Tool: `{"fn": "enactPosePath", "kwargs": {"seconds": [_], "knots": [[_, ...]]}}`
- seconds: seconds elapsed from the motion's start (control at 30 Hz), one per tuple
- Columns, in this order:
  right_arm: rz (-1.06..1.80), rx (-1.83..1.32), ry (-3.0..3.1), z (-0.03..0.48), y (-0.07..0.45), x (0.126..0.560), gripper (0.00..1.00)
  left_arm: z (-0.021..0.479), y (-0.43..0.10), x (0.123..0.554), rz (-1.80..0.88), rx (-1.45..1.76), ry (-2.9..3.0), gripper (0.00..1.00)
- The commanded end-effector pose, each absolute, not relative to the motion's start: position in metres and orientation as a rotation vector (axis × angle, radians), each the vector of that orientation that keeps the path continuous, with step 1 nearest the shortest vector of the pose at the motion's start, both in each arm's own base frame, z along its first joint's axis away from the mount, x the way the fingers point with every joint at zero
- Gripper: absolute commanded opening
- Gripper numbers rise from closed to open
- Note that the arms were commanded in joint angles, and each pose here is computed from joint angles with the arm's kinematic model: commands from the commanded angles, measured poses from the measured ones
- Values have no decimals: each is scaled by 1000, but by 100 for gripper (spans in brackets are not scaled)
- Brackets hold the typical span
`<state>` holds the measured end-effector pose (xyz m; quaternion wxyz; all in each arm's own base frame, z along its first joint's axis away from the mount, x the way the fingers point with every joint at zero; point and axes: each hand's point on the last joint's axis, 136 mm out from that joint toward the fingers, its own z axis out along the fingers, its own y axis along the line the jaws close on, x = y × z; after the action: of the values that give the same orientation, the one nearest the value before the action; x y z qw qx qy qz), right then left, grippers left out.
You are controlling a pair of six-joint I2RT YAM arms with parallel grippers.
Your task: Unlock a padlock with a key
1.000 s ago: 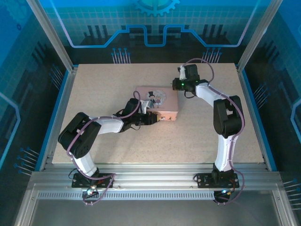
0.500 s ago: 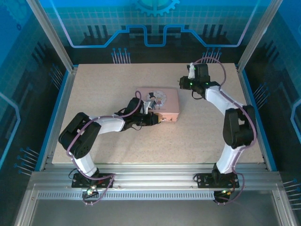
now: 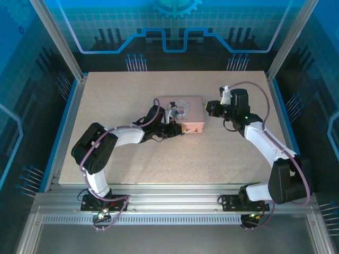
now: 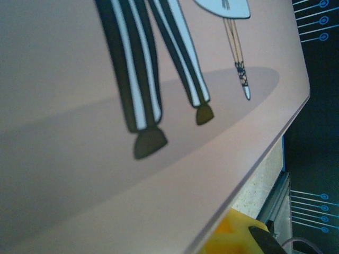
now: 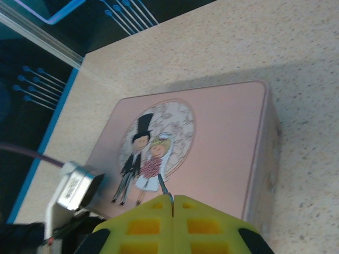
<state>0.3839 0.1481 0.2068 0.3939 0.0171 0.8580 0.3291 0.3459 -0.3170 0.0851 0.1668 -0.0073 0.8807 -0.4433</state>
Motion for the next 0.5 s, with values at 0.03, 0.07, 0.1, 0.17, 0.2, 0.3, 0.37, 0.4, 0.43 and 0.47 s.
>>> {"fn": "enactPosePath", "kwargs": {"seconds": [0.03,0.07,0.1,0.17,0.2,0.3,0.37,0.4,0.43,0.47], "knots": [[984,38,2132,214,162,359,0,111,-329,353,-1330,-23,2474,10],[1005,29,2123,216,164,354,0,113,-329,354,-1331,-24,2472,10],[1014,26,2118,217,164,350,0,115,-330,355,-1337,-19,2466,11],[1042,28,2109,218,166,342,0,119,-330,356,-1343,-23,2462,11],[1062,23,2099,220,167,338,0,119,-330,357,-1344,-27,2460,11],[1102,31,2090,220,169,327,0,123,-330,359,-1350,-36,2450,11],[1121,22,2089,221,171,320,0,124,-330,359,-1353,-38,2445,11],[1123,15,2090,221,172,317,0,125,-330,359,-1354,-36,2443,11],[1125,11,2095,221,173,314,0,125,-330,360,-1354,-41,2443,11],[1131,9,2095,222,173,311,0,125,-330,360,-1356,-42,2441,11]]}}
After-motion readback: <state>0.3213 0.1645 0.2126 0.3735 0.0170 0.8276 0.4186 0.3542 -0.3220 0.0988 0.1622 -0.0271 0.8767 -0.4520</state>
